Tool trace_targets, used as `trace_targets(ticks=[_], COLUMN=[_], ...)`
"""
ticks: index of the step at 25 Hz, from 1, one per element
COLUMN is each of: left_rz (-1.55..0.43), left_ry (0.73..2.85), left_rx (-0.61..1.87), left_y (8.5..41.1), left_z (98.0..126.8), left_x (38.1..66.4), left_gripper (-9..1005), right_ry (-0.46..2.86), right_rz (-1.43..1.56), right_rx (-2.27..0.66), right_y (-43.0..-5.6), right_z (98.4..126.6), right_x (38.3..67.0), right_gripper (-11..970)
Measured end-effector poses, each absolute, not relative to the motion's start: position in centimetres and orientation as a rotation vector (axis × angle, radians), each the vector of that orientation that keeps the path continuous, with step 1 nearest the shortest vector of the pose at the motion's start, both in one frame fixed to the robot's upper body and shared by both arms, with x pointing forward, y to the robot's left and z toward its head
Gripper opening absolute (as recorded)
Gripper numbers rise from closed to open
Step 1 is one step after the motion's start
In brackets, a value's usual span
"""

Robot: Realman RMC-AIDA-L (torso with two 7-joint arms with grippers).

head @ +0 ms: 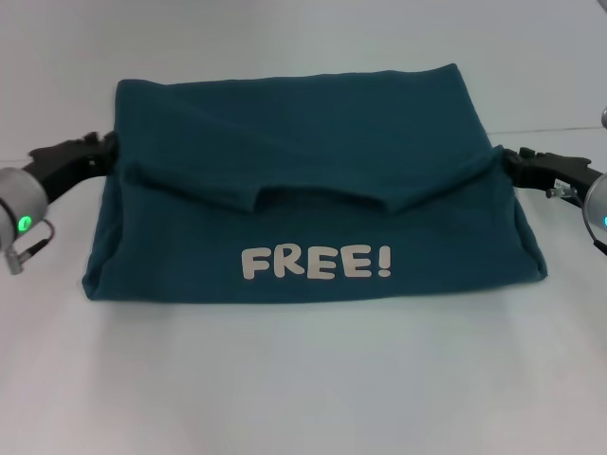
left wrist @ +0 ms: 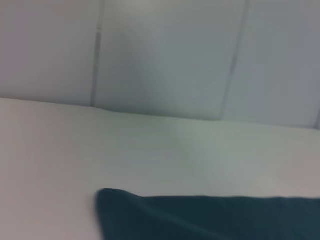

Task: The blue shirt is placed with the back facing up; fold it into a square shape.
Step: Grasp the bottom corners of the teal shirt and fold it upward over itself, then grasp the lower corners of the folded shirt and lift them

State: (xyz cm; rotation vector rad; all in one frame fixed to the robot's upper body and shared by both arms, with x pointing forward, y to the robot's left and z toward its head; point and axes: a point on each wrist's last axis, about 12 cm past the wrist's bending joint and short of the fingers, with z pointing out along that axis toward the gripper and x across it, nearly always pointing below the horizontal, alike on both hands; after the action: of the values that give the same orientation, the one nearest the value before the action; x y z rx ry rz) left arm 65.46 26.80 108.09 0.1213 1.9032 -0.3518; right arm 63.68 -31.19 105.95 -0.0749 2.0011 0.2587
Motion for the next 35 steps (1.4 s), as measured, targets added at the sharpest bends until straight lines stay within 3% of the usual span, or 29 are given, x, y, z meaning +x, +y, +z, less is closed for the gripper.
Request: trace_targets(ticks=[3,6,10,15,21,27,35], left_rz=[-0.341,-0.34,-0.409,-0.535,-0.615,-0.629,-0.592], left_ry=[1.891,1.879,1.883,1.894,1.882,1.946,2.072], left_rx=[0.046,-0.01,-0.046,0.015,0.037,0.07,0.188], left_y=[28.3,29.8,31.1,32.7,34.0,34.1,32.8], left_z=[108.1,108.2,108.2,108.7,109.0,108.1,106.4], left_x=[65.1,64.6,63.5,60.9,58.4,57.4,56.9], left_gripper=[60,267,457,742,809,877,869], right_ry=[1.987,1.963,1.936,1.926,1.924,1.994,2.023], right_rz=[0.272,0.292,0.376,0.532,0.684,0.823,0.961], right_rx=[-0.072,-0.061,-0.042,-0.03,0.039,0.092,0.134], right_y=[-31.5,-32.0,-32.6,-34.1,-37.1,-39.3,-40.5], right_z=[106.1,106.4,106.6,107.0,107.7,108.2,109.3], right_x=[63.6,63.4,62.6,60.5,57.1,54.9,53.5], right_gripper=[167,255,371,584,774,765,765])
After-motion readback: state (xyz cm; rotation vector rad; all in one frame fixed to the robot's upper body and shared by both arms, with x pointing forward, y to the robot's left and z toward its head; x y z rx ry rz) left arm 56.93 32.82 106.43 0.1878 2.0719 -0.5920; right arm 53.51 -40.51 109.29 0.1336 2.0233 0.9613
